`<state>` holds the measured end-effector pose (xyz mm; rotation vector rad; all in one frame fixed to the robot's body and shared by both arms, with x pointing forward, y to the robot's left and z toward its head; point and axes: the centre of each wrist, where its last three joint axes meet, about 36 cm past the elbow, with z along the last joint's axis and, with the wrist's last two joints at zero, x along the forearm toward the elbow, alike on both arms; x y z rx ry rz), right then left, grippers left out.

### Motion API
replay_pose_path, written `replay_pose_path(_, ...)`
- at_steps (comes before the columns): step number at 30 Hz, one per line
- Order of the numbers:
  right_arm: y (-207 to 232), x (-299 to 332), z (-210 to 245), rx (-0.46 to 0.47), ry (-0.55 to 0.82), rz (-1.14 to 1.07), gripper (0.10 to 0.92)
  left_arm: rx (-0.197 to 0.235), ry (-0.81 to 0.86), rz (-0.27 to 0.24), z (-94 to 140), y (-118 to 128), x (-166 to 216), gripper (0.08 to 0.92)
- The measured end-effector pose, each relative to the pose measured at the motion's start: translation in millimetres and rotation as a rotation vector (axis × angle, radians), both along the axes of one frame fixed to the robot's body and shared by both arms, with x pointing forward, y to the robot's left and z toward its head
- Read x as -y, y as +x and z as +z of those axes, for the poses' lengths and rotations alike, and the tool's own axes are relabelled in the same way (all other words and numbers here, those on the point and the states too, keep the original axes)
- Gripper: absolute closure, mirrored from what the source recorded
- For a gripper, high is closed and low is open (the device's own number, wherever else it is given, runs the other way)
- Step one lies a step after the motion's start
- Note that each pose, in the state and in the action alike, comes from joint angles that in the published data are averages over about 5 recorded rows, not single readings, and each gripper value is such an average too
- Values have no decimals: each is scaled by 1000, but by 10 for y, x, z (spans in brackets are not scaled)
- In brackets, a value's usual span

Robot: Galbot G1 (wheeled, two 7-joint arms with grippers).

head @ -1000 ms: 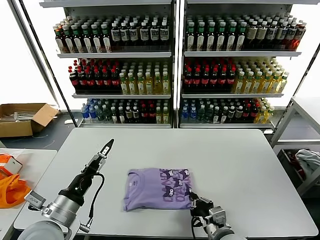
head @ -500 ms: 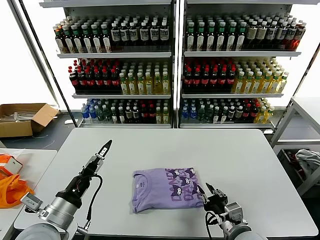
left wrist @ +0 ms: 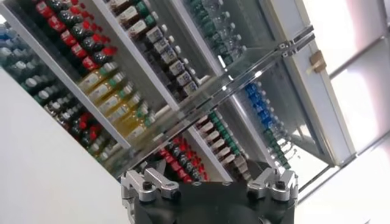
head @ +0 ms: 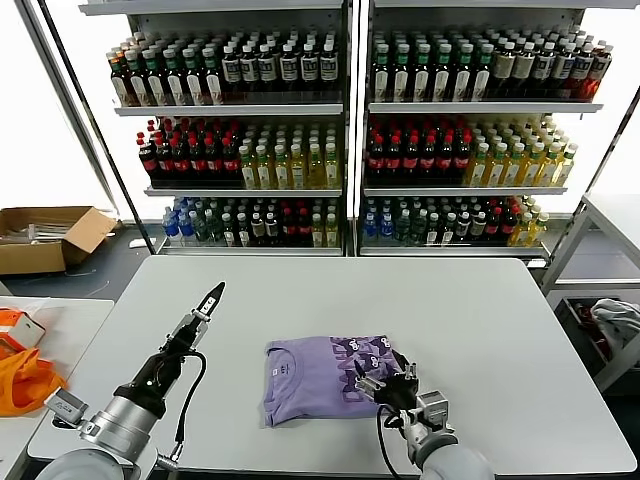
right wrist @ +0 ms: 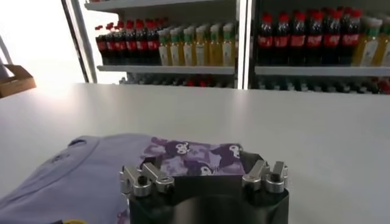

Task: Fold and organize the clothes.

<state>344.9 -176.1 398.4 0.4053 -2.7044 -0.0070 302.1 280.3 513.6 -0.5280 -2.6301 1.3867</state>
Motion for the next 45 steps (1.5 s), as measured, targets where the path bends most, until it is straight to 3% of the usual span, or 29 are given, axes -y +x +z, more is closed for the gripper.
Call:
replay_pose_path(8,29,-156,-93,-28,58,2,199,-1,-5,0,-35,31,29,177)
replay_pose_path(17,31,-338,194,79,132,39,200,9,4,-4,-29,32,33,177)
replay_pose_path(22,57,-522,154,112,107,63,200,9,11,-6,-50,30,51,177)
replay_pose_path(30,116,-786,-187,22,12,80,200,7,37,5,-71,-7,27,177)
replay_pose_path(36,99,-820,-201,-20,-21,79,200,3,45,15,-104,-15,15,177)
replay_pose_path(45,20,-494,300,112,19,44,200,20,68,25,-102,4,-12,177)
